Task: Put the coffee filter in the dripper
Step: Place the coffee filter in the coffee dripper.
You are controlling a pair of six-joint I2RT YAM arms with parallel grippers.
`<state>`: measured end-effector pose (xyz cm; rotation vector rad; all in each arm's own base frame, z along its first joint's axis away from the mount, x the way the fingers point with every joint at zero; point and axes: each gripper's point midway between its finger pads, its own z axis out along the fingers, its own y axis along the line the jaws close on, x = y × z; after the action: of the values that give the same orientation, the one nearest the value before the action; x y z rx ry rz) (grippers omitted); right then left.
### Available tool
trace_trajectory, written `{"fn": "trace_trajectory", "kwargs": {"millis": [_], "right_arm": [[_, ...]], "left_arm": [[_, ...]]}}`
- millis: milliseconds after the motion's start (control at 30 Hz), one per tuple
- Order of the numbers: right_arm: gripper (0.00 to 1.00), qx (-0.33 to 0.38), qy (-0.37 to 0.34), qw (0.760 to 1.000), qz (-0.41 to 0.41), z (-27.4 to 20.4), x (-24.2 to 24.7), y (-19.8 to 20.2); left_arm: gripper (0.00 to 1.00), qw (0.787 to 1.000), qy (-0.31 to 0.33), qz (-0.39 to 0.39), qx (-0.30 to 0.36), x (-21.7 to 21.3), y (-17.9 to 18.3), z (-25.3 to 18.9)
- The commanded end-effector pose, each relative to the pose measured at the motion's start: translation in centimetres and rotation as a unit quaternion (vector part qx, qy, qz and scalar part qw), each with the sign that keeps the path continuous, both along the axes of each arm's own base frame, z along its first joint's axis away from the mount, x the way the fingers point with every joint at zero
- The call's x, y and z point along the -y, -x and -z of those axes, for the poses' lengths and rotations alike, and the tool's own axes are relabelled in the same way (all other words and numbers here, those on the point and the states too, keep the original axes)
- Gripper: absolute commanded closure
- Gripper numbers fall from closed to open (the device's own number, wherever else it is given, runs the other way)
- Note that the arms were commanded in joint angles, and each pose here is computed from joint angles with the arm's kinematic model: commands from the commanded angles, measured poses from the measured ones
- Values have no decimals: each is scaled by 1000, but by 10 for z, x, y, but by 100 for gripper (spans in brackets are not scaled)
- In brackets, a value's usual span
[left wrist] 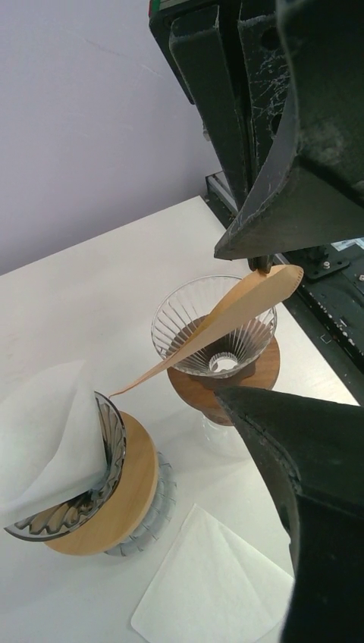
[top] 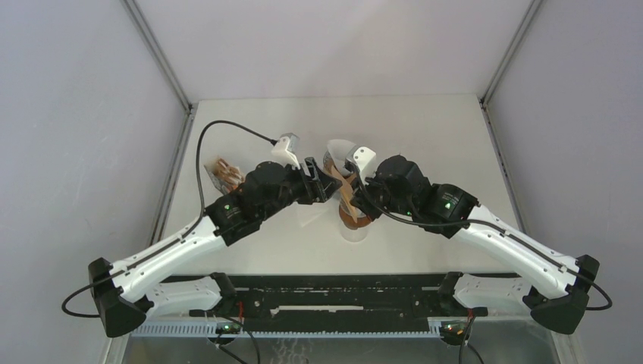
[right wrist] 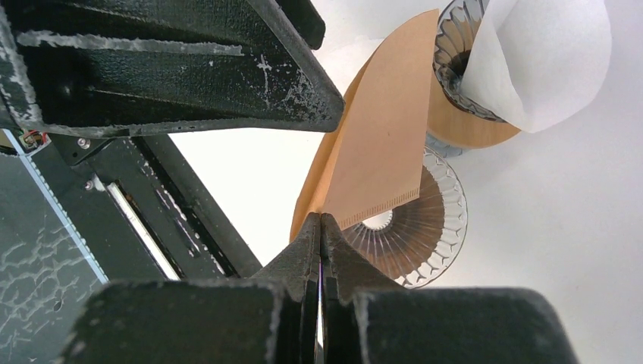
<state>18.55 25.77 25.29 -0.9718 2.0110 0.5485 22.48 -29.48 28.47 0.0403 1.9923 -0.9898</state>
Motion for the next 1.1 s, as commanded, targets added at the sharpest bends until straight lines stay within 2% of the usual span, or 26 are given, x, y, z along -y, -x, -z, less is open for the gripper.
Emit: {"fn": "trace_trajectory", "kwargs": {"millis": [0,400,800,1067], "right_arm": [[100,20,-35,999,8,-26,-8,-4],[100,36,-54,998,23,-38,-7,-6],[100,67,-59,995,40,-50,-1,-7],[100,62,-30,997,29,-35,-10,-5]], "left_arm": [[32,1000,26,-3,14,-1,-2,-11],[31,999,14,31,-21,12,7,10],[43,999,2,37,-32,14,10,19],[37,999,26,27,-17,10,9,4]]}}
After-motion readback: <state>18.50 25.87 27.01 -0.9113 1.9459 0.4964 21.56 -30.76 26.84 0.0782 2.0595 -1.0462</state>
